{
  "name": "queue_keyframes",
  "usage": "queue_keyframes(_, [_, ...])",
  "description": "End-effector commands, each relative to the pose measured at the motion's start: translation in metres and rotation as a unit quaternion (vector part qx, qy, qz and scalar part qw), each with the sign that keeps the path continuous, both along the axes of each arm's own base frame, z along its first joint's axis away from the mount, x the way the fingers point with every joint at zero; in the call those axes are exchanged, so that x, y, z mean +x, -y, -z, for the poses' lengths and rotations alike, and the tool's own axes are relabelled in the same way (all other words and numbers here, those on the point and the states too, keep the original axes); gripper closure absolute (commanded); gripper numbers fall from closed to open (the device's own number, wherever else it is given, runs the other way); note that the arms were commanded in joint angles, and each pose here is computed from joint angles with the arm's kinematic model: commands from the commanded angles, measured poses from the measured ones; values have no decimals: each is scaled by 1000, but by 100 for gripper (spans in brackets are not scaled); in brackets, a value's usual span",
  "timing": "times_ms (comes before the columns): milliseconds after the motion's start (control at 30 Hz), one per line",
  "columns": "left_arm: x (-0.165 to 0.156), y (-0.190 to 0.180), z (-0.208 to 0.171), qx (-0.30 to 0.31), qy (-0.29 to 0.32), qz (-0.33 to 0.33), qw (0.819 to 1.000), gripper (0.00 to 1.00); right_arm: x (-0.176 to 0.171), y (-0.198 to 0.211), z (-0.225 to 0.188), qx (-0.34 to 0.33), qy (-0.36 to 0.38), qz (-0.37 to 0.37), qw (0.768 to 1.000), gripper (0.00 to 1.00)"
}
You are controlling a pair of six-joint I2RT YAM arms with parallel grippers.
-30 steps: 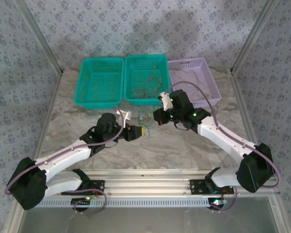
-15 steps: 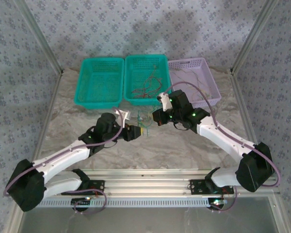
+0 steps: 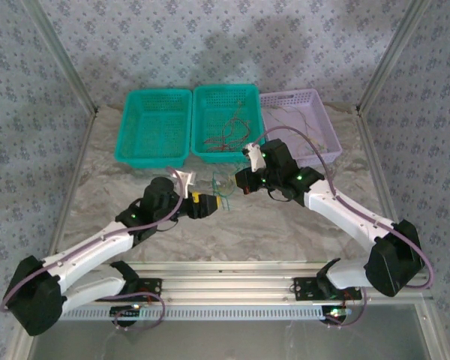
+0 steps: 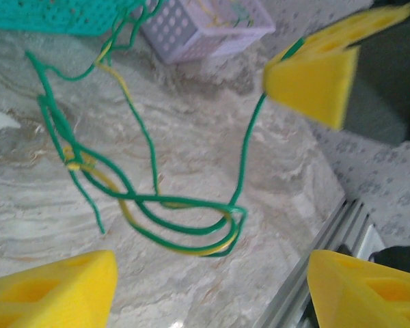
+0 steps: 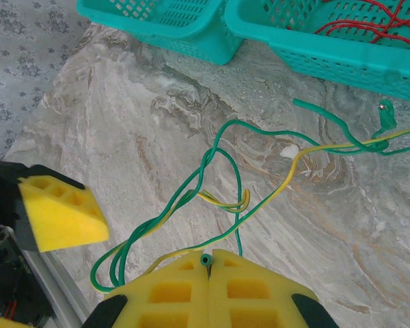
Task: Untangle the cables
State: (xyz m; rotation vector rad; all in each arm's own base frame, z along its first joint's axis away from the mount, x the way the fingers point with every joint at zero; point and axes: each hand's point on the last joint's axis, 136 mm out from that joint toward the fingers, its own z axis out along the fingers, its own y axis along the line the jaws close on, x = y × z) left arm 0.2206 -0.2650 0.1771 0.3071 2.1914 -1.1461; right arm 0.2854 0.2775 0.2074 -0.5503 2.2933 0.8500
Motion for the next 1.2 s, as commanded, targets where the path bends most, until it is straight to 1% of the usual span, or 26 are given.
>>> queue_keyframes(0, [-3, 4, 1, 32, -2, 27, 999, 28, -4, -4, -5, 7, 8, -9, 1000, 100])
queue_keyframes(100, [0, 2, 9, 59, 1, 26, 998, 29, -7, -7, -6, 12, 8, -19, 1000, 100])
queue_keyframes(167, [3, 1, 11, 66, 7, 22, 998, 29, -10, -11, -8, 15, 9, -30, 999, 100])
queue_keyframes(400, [11, -5, 5, 66, 52, 3, 996, 29, -17, -16, -6, 14, -1, -53, 998, 100])
queue_keyframes(500, [11, -5, 5, 61, 65, 2, 996, 31, -19, -21, -6, 22, -6, -63, 998, 100])
queue_keyframes(567, [10, -3, 5, 57, 71, 7, 996, 39, -21, -24, -5, 26, -13, -71, 997, 100])
queue_keyframes(733, [11, 1, 6, 52, 74, 14, 996, 44, -24, -29, -4, 37, -25, -84, 995, 100])
queue_keyframes(900, [10, 4, 4, 46, 76, 20, 996, 53, -25, -31, -6, 44, -29, -90, 995, 100])
queue_keyframes(1067, [5, 10, 2, 30, 67, 34, 997, 55, -18, -26, -3, 42, -31, -72, 996, 100])
queue_keyframes(1167, [0, 12, 3, 30, 62, 46, 997, 61, -17, -25, -4, 50, -33, -65, 996, 100])
